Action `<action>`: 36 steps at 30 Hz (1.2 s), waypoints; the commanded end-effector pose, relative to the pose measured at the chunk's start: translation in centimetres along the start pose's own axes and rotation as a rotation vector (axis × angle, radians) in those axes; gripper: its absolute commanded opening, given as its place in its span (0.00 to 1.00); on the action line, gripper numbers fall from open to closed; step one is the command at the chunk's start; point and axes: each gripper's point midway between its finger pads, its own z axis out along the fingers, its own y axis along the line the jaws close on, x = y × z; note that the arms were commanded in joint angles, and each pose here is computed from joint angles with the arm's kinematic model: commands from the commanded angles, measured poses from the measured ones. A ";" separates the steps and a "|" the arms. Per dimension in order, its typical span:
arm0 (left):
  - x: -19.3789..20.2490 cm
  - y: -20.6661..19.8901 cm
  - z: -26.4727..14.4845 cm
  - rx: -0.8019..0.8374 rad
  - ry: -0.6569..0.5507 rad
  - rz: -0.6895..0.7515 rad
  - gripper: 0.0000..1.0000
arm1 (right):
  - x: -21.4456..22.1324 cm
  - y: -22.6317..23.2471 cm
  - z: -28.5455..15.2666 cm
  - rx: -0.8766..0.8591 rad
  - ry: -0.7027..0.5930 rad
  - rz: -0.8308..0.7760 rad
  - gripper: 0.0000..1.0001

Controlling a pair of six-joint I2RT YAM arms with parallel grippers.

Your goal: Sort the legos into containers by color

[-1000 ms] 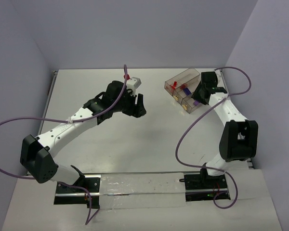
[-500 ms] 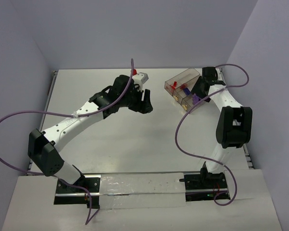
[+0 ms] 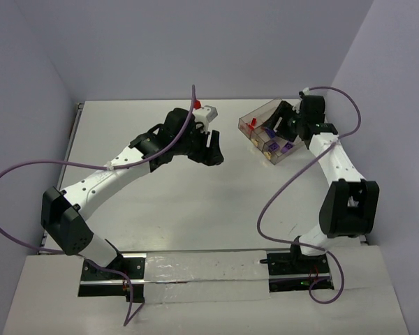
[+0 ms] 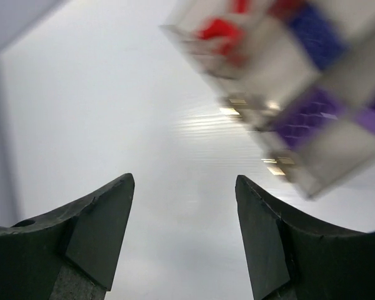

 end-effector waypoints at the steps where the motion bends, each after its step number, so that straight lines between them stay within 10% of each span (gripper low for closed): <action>1: -1.7 -1.7 -0.6 0.076 -0.059 0.074 0.00 | 0.8 10.6 -4.9 -0.479 0.114 -0.009 0.74; 13: -1.1 -1.6 -0.6 0.095 -0.046 0.138 0.00 | 9.9 20.0 -8.3 -0.747 0.513 -0.083 0.80; 36: -1.6 0.2 -1.8 -0.012 -0.086 0.184 0.00 | 17.4 17.5 -6.6 -0.718 0.744 -0.050 0.73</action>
